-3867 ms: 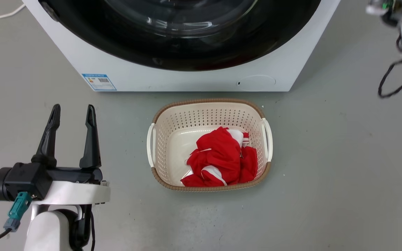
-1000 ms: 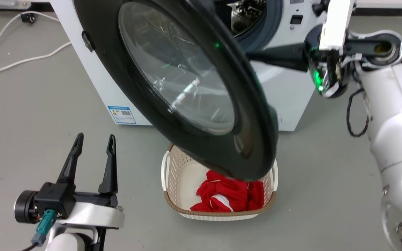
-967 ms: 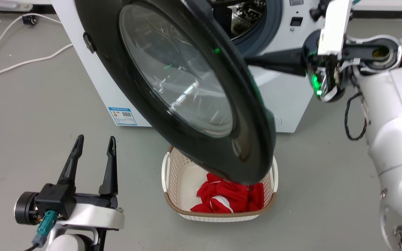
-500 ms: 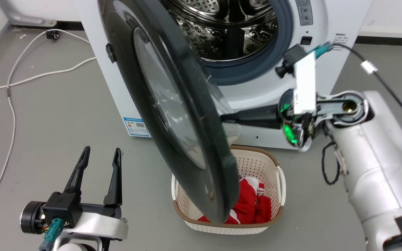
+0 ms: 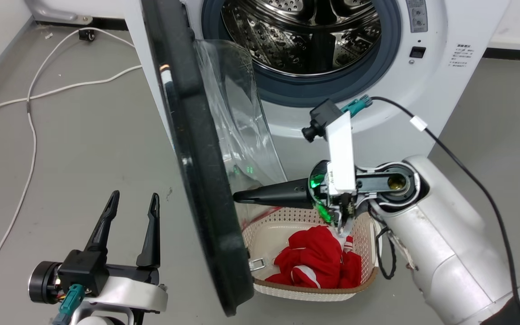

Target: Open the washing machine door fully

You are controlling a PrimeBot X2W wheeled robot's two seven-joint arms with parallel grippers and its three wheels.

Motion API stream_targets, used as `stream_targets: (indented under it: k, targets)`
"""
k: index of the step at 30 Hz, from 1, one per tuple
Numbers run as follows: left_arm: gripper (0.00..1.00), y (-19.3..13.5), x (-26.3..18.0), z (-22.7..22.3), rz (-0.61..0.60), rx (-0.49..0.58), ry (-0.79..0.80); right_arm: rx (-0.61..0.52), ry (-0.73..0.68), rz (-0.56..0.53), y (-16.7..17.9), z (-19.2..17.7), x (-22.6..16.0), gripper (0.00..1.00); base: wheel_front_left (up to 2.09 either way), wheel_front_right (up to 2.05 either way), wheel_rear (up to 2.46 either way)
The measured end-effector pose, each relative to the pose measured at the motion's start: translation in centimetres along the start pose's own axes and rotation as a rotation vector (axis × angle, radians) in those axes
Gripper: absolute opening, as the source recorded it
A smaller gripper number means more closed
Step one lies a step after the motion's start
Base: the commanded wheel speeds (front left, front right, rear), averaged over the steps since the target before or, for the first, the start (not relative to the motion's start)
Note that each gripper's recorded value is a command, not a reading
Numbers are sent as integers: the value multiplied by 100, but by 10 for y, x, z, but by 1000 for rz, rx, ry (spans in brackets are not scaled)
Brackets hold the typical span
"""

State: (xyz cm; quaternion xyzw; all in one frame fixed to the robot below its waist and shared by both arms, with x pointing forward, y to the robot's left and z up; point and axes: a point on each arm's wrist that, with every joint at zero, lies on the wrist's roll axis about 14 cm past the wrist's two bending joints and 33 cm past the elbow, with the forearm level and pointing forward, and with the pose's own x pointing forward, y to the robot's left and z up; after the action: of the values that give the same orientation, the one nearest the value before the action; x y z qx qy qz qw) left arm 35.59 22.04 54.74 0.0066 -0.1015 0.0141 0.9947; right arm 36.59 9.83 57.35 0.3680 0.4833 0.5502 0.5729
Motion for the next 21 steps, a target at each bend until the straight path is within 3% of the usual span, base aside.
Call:
stream_targets:
  k: [6, 11, 15, 16, 17, 21]
  targets:
    - [100, 2, 2, -3, 5, 1, 9, 4, -92, 21, 1, 9, 8, 0, 0, 0, 0]
    - [100, -2, 6, -4, -4, -4, 7, -20, -361, 23, 1, 42, -15, 0, 0, 0, 0]
    - [100, -6, 10, -3, -16, -10, 1, -21, -636, -9, -13, 66, -58, 3, 0, 0, 0]
    - [100, -7, 10, -3, -20, -12, -2, -26, -693, -28, -19, 68, -69, 48, 0, 0, 0]
    - [100, -9, 10, -2, -23, -13, -3, -27, -749, -42, -24, 69, -80, 100, 0, 0, 0]
    - [100, -11, 11, 0, -30, -15, -9, -56, -966, -137, -47, 63, -122, 100, 0, 0, 0]
